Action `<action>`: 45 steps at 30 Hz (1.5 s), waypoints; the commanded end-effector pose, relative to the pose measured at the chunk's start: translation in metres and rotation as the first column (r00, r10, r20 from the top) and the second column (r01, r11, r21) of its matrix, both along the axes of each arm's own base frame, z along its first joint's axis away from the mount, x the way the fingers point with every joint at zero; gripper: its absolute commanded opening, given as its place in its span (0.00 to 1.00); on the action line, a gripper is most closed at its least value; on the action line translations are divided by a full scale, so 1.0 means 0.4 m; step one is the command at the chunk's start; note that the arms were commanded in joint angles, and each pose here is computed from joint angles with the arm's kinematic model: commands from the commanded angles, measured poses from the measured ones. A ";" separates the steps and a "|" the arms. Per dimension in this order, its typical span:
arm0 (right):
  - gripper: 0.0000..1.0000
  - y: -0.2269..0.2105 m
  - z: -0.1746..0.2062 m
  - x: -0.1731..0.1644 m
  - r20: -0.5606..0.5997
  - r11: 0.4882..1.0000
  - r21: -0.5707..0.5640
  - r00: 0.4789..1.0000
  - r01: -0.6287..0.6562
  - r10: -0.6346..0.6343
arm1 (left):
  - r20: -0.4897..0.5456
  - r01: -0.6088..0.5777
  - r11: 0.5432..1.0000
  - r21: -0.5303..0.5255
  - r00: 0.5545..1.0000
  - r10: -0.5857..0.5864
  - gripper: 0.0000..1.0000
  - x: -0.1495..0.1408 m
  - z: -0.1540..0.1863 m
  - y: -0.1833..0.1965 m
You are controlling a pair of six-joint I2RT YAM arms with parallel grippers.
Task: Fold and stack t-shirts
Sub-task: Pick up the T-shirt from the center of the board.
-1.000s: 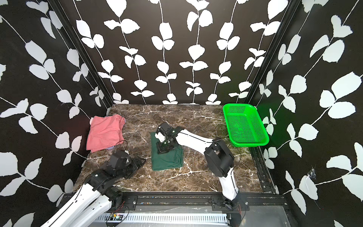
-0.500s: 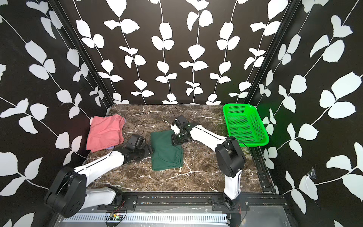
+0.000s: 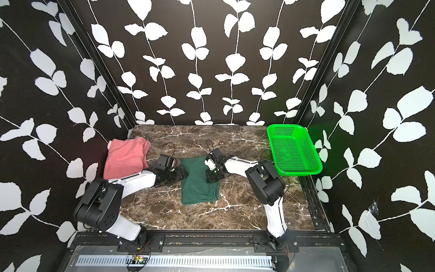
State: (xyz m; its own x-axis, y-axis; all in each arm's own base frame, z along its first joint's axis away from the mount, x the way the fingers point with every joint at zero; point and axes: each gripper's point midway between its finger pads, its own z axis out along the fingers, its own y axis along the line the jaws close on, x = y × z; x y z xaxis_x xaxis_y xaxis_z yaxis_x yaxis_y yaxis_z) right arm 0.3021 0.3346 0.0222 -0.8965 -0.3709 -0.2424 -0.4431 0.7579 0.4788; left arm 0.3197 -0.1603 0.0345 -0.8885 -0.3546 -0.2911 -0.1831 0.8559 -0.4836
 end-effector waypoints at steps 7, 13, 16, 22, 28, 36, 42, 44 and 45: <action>0.00 -0.070 -0.130 -0.056 -0.112 0.985 -0.164 0.993 -0.043 0.025 | -0.060 0.136 0.981 -0.139 0.988 -0.145 0.78 -0.061 -0.041 -0.065; 0.00 -0.056 -0.136 -0.038 -0.109 0.985 -0.168 0.994 -0.049 0.031 | -0.125 0.183 0.975 -0.123 0.972 -0.198 0.78 -0.142 -0.022 -0.044; 0.00 -0.057 -0.142 -0.038 -0.113 0.984 -0.174 0.993 -0.047 0.027 | -0.113 0.202 0.967 -0.157 0.969 -0.221 0.80 -0.185 -0.005 -0.043; 0.00 -0.049 -0.153 -0.032 -0.124 0.985 -0.171 0.992 -0.037 0.016 | -0.109 0.143 0.951 -0.273 0.978 -0.178 0.79 -0.188 -0.061 -0.072; 0.00 -0.049 -0.147 -0.033 -0.128 0.985 -0.168 0.992 -0.023 0.002 | -0.077 0.080 0.950 -0.301 0.991 -0.108 0.76 -0.109 -0.085 -0.093; 0.00 -0.073 -0.153 -0.053 -0.128 0.981 -0.191 0.992 -0.024 -0.001 | -0.061 0.143 0.955 -0.259 0.984 -0.164 0.23 -0.071 -0.050 -0.106; 0.00 -0.071 -0.164 -0.057 -0.140 0.982 -0.186 0.990 -0.023 -0.003 | -0.107 0.135 0.966 -0.222 0.981 -0.162 0.00 -0.101 -0.056 -0.086; 0.00 -0.071 -0.166 -0.060 -0.145 0.982 -0.185 0.989 -0.026 -0.001 | -0.111 0.133 0.972 -0.196 0.981 -0.157 0.00 -0.106 -0.048 -0.074; 0.00 -0.069 -0.163 -0.058 -0.144 0.983 -0.182 0.990 -0.025 -0.002 | -0.108 0.138 0.974 -0.179 0.981 -0.159 0.00 -0.106 -0.037 -0.068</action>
